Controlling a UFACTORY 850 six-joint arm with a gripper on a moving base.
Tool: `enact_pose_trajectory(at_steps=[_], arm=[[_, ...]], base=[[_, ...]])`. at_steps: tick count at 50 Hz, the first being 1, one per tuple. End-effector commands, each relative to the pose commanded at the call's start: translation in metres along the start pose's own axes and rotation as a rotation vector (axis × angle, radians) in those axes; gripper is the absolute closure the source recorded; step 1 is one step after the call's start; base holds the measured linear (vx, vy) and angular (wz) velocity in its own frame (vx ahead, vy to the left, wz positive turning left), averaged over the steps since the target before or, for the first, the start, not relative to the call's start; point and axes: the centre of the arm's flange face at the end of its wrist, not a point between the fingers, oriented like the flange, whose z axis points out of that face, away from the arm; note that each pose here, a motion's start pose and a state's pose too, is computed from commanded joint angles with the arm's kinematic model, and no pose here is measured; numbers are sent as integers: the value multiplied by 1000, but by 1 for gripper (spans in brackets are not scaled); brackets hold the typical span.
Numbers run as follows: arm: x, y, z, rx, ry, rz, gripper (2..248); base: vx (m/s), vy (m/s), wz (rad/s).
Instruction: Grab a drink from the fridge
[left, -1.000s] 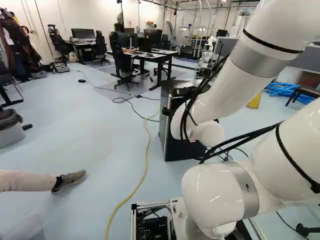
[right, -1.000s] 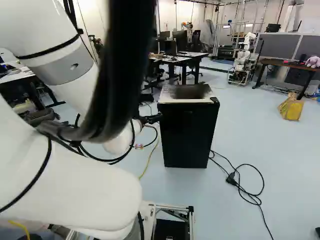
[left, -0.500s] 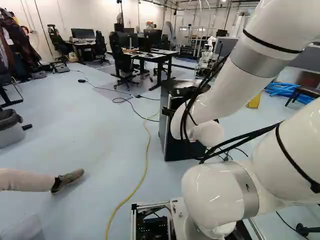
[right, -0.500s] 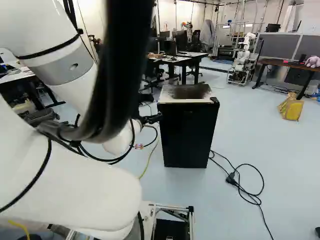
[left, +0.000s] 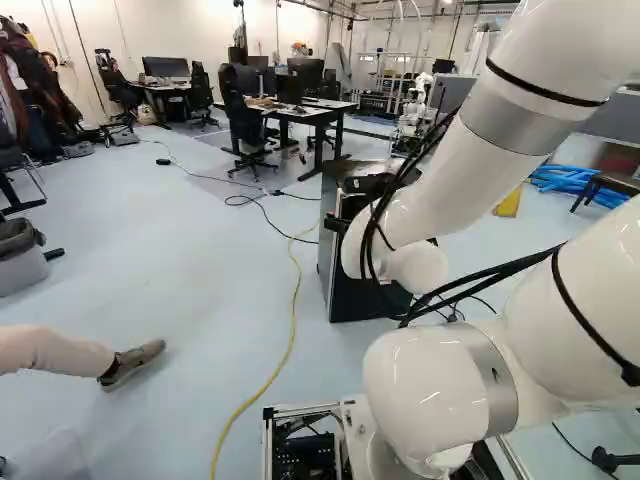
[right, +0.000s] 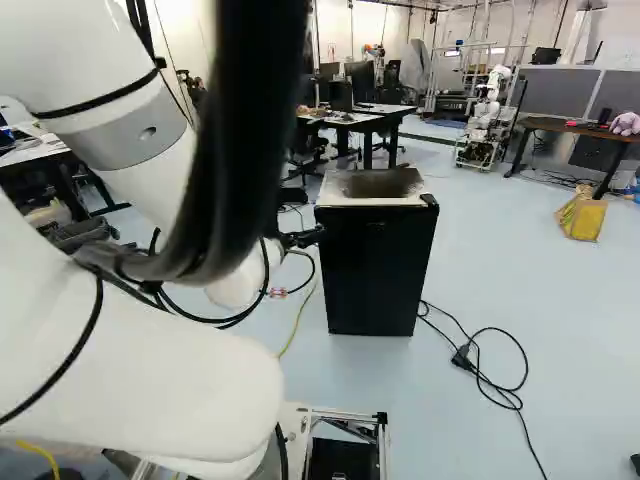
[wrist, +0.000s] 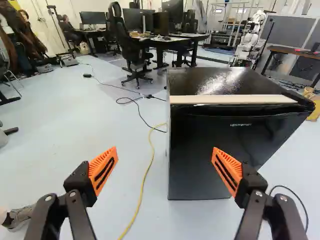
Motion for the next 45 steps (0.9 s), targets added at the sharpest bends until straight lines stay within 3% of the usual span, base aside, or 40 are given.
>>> enact_pose_trajectory(at_steps=[45], arm=[[9,-15,19,-35,-12,68,3]], base=[[0,0,0]])
